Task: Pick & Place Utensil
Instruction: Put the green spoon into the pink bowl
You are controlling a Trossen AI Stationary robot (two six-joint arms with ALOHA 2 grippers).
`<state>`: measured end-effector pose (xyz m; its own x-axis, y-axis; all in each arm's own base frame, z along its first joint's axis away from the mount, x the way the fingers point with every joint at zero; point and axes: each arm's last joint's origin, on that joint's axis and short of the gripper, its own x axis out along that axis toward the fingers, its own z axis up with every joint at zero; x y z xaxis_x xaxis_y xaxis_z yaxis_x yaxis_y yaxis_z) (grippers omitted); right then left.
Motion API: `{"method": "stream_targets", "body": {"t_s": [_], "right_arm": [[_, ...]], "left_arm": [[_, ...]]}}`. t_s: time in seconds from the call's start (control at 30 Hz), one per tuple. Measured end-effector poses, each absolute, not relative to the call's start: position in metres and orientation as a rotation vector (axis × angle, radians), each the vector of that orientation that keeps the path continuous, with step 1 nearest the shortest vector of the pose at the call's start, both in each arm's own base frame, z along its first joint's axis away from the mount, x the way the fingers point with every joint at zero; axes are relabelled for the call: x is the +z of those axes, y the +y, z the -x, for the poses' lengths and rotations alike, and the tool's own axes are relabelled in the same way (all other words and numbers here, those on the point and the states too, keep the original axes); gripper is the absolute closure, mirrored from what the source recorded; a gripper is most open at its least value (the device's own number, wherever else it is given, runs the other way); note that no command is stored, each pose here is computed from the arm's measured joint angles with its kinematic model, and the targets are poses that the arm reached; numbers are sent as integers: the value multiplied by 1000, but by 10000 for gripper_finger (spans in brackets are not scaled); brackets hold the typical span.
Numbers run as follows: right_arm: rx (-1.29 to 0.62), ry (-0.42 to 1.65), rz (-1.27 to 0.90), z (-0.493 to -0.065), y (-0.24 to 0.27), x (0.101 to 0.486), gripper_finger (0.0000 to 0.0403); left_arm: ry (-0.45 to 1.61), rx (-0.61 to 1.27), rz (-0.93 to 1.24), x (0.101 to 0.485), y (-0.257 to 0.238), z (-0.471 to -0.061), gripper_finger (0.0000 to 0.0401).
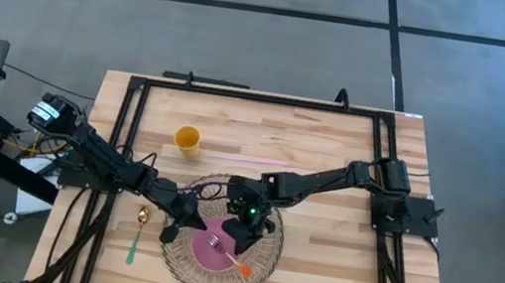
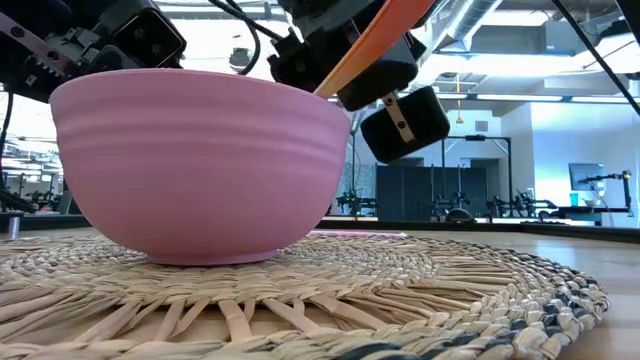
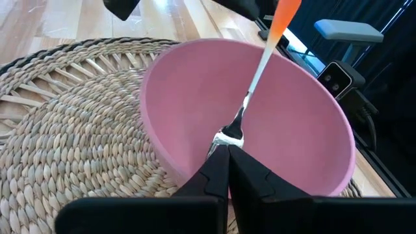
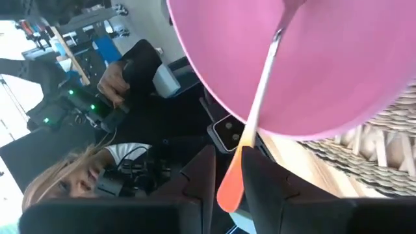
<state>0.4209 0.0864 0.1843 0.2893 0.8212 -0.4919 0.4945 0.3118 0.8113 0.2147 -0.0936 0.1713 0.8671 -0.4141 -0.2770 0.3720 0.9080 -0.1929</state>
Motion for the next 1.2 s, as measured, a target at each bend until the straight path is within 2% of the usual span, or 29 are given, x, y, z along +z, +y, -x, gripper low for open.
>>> {"method": "stream_targets", "body": {"t_s": [0.3,0.47,0.77,0.93,1.2], "right_arm": [[535,1319,-1201,-418,93,197,338],[596,1260,-1036,-406,88,216,338],[354,1195,-564,-367,69,253,338],[261,1155,-381,-344,65,279,338],[338,965,-190,-316,60,318,338]], "left_arm": [[234,-423,152,180,-94,-216,390],[186,-395,210,190,-92,-213,395],[29,-227,250,219,-81,-202,392],[-36,-162,263,230,-77,-196,395],[-65,-26,242,233,-72,-195,395]]}}
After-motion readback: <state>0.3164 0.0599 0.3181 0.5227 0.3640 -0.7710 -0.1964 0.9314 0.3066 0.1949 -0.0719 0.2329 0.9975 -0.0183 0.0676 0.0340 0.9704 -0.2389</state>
